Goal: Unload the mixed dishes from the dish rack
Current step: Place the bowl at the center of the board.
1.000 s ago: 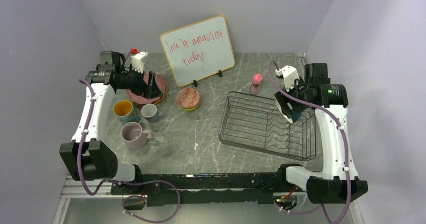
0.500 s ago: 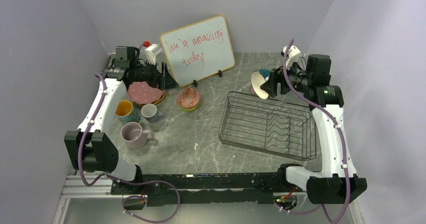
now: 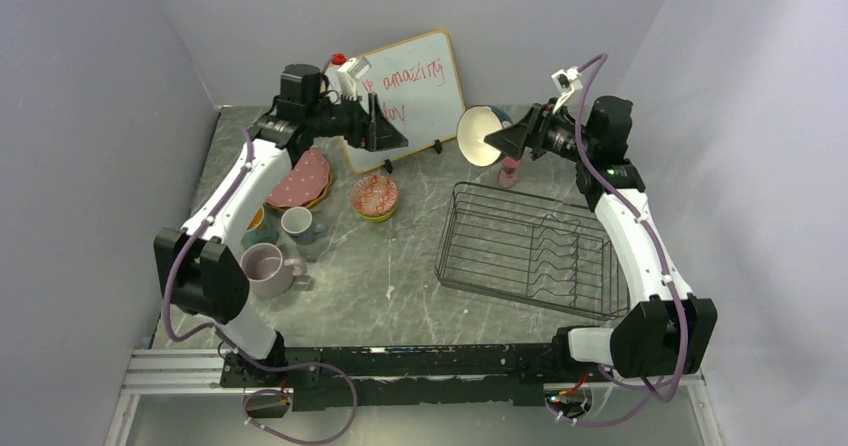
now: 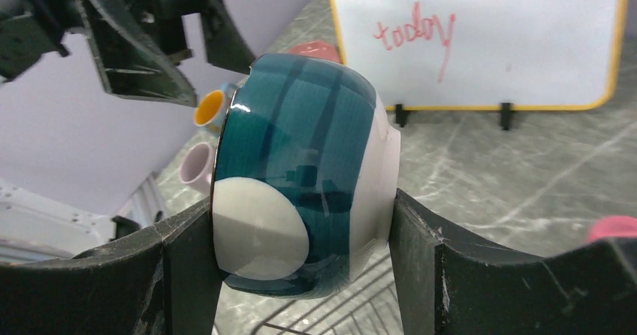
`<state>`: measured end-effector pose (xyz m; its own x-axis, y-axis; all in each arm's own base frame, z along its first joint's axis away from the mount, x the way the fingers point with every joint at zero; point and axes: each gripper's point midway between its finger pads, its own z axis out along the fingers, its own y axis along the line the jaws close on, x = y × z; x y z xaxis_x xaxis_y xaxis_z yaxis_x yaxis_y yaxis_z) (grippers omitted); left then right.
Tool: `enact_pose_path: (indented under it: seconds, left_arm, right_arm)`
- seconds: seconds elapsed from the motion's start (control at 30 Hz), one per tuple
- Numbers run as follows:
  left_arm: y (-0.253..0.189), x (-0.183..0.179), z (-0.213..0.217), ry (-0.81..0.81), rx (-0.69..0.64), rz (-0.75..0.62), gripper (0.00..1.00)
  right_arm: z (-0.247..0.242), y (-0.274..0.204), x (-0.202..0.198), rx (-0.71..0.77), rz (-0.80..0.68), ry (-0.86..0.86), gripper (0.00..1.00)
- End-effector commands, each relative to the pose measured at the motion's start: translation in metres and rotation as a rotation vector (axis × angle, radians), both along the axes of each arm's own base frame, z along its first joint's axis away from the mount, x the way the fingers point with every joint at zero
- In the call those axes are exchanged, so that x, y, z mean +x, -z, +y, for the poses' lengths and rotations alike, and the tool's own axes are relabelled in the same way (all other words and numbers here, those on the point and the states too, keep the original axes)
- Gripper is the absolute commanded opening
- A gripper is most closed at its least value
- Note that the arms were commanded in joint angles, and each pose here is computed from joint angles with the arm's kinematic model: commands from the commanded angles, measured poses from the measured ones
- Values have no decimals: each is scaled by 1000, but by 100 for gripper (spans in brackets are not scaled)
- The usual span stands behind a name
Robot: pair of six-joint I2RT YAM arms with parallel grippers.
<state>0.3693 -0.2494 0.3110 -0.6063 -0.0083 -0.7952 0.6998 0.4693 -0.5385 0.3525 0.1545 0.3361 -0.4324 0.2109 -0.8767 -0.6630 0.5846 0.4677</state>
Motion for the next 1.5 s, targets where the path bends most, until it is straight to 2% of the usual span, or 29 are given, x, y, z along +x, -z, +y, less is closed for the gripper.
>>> enact_pose_path:
  seconds: [0.0,0.2,0.57,0.67,0.77,0.87,1.13,1.33,1.4,1.47]
  left_arm:
    - [-18,14,-27,-27,-92,67,86]
    - [-8,15,-53,5,-134,168,85]
    - [0,-8,-90,80,-134,156,82]
    - [3,-9,-96,87,-123,149,74]
    - [2,-10,-100,106,-140,151,58]
    - [1,-9,-102,118,-149,148,46]
    - [4,-5,-104,119,-136,142,34]
    - [7,1,-101,89,-90,119,10]
    - [10,7,-96,48,-52,104,3]
    - [12,13,-90,7,-10,87,3]
  right_arm:
    - [28,-42,-11,118,-114,-110,0]
    - [39,-31,-10,167,-53,-140,0]
    - [55,-12,-10,174,11,-153,0]
    - [58,-13,-12,197,21,-167,0]
    - [59,-10,-14,219,36,-173,0]
    - [59,-8,-14,234,52,-171,0]
    - [63,-5,-20,261,69,-194,0]
    - [64,-2,-21,261,71,-192,0]
    - [65,1,-22,255,71,-191,7]
    - [67,4,-23,238,59,-189,15]
